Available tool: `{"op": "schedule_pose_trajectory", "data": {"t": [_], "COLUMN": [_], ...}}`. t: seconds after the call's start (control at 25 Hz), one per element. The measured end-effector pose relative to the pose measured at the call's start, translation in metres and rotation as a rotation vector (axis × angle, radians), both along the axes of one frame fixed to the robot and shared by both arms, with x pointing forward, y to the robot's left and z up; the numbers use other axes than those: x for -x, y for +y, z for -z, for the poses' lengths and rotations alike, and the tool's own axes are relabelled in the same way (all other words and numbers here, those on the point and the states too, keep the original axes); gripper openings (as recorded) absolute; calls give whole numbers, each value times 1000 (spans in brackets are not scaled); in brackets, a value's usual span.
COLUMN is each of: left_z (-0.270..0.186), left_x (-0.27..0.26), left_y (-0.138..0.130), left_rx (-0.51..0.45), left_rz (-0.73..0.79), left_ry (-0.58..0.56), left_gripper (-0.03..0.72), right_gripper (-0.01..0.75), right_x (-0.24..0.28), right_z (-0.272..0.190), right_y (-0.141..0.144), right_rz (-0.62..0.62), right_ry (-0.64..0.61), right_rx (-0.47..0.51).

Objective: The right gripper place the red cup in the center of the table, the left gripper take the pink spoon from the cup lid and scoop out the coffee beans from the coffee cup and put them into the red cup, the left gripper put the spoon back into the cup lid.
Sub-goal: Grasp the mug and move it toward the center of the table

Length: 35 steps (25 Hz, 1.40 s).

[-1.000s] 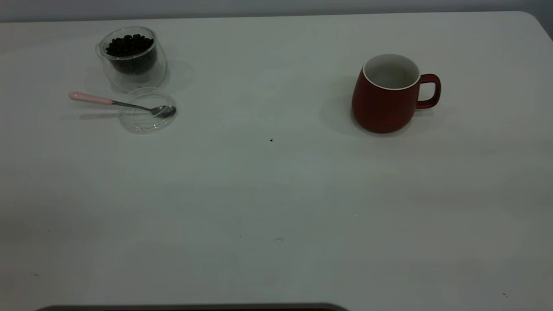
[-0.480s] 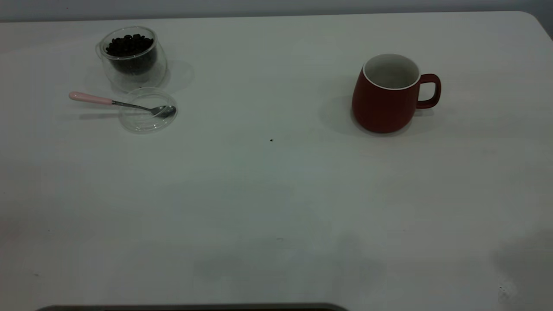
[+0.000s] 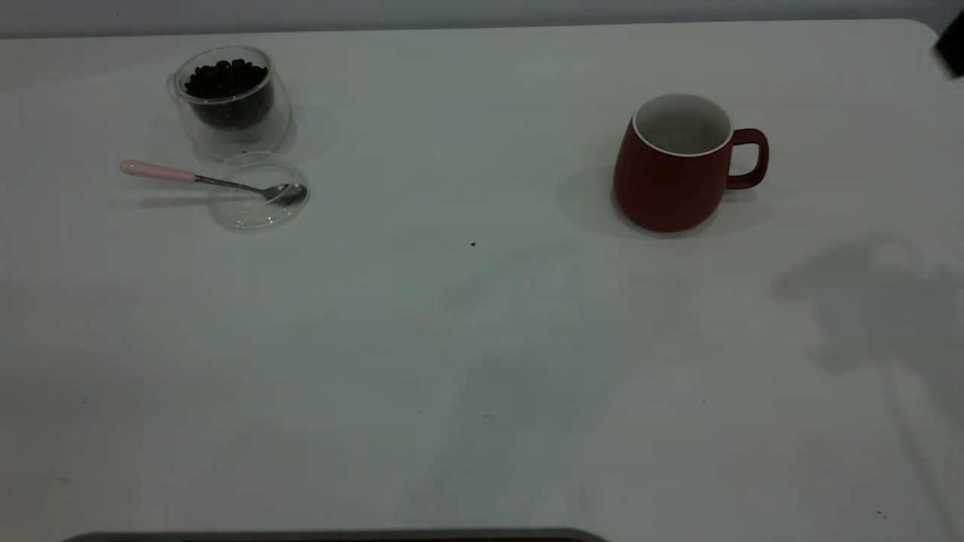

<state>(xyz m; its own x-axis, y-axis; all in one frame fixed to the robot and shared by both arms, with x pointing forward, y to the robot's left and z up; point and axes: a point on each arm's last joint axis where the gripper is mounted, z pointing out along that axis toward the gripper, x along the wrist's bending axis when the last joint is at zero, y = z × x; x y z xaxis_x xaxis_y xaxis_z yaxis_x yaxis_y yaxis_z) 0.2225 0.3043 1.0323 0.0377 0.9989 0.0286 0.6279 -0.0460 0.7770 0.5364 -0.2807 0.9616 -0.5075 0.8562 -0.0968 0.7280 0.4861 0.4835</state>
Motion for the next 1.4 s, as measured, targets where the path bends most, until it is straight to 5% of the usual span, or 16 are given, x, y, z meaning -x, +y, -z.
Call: {"op": "schedule_pose_trajectory", "data": {"t": [0.36,0.56,1.0,1.4], "left_z": [0,0,0,0], "left_x": [0,0,0,0], "left_y": [0,0,0,0], "left_rx": [0,0,0,0], "left_rz": [0,0,0,0], "left_ry": [0,0,0,0], "left_gripper": [432,432,432,432], "right_gripper": [533,533,533,534], "right_x": [-82,-106,-130,-129], "right_z": [80,117,167,166], "right_y": [-1,-8,-3,54], "right_rz": [-478,-613,-593,-643], "right_ry": [2,-57,-74,-97], "right_rx": [226,256,184,124]}}
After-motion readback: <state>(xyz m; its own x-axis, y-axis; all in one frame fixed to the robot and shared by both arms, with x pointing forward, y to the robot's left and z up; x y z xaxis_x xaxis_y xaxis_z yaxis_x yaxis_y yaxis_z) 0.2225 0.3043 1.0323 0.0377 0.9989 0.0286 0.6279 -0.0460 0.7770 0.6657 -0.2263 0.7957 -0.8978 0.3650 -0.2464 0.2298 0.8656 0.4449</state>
